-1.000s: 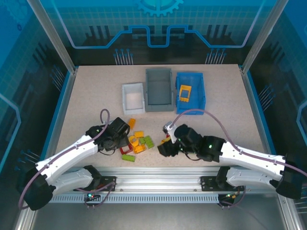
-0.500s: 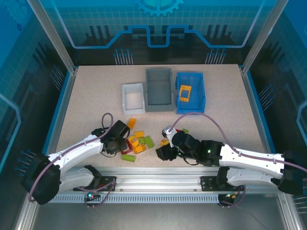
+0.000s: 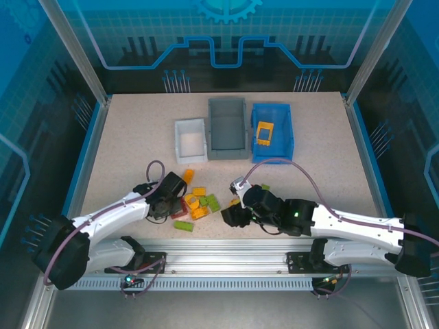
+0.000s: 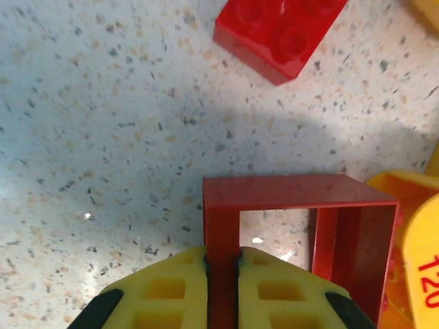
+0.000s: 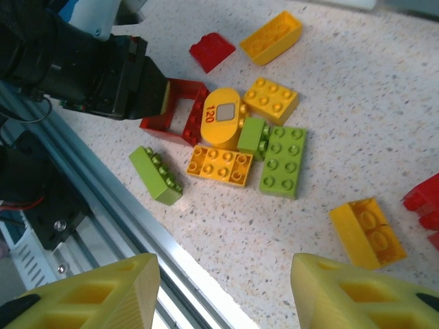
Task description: Sort the legos into containers by color
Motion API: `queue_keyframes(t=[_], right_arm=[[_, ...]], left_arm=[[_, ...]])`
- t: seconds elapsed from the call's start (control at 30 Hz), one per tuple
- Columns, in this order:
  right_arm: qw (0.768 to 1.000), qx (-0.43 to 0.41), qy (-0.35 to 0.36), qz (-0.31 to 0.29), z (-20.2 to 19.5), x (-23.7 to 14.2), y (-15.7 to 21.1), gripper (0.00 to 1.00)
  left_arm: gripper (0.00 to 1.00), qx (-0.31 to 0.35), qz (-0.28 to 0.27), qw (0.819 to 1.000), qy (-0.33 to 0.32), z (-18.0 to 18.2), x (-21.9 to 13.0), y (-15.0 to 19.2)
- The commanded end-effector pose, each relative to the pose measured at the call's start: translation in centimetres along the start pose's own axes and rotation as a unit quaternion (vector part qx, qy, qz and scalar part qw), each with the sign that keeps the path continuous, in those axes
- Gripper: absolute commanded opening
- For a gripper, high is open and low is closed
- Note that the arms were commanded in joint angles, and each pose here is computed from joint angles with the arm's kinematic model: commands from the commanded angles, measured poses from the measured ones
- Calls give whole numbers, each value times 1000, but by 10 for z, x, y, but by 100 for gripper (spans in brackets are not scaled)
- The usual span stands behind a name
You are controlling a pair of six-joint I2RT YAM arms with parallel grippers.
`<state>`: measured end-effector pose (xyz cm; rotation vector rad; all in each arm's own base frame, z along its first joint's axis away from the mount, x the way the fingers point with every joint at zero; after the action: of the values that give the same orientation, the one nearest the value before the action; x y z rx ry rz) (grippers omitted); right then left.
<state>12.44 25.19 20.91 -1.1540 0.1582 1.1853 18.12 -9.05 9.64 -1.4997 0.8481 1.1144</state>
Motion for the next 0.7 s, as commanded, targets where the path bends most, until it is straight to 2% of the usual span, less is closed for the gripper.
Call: queue_keyframes(t=[0.0, 0.2, 0.3, 0.43, 0.57, 0.67], right_arm=[[997, 19, 31, -62, 0, -22, -26, 54], [971, 81, 130, -182, -23, -63, -81, 55], [960, 116, 153, -204, -37, -67, -107, 54], [949, 146, 173, -220, -54, -69, -139, 54], [946, 167, 172, -219, -68, -67, -162, 54], [944, 180, 175, -213, -76, -63, -174, 54]], left_arm=[[5, 26, -55, 998, -7, -4, -34, -30], [5, 82, -115, 989, 50, -49, -100, -93], [5, 105, -135, 982, 85, -86, -118, -130], [5, 132, -159, 971, 117, -136, -121, -177], [5, 153, -175, 964, 128, -182, -107, -219], [5, 160, -179, 964, 111, -205, -85, -247]])
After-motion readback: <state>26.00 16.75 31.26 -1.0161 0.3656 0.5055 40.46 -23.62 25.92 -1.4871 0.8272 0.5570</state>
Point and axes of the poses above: each hand's point on the last joint's axis, 136 mm out from that joint toward the fingers, its own x axis out along the fingers, its own z axis along the line the jaws close on, y = z × x, the point moved 6 cm from there along -x, back along the fingers, and after that the axes turned 12 degrees about x, right-handed, at the moved point
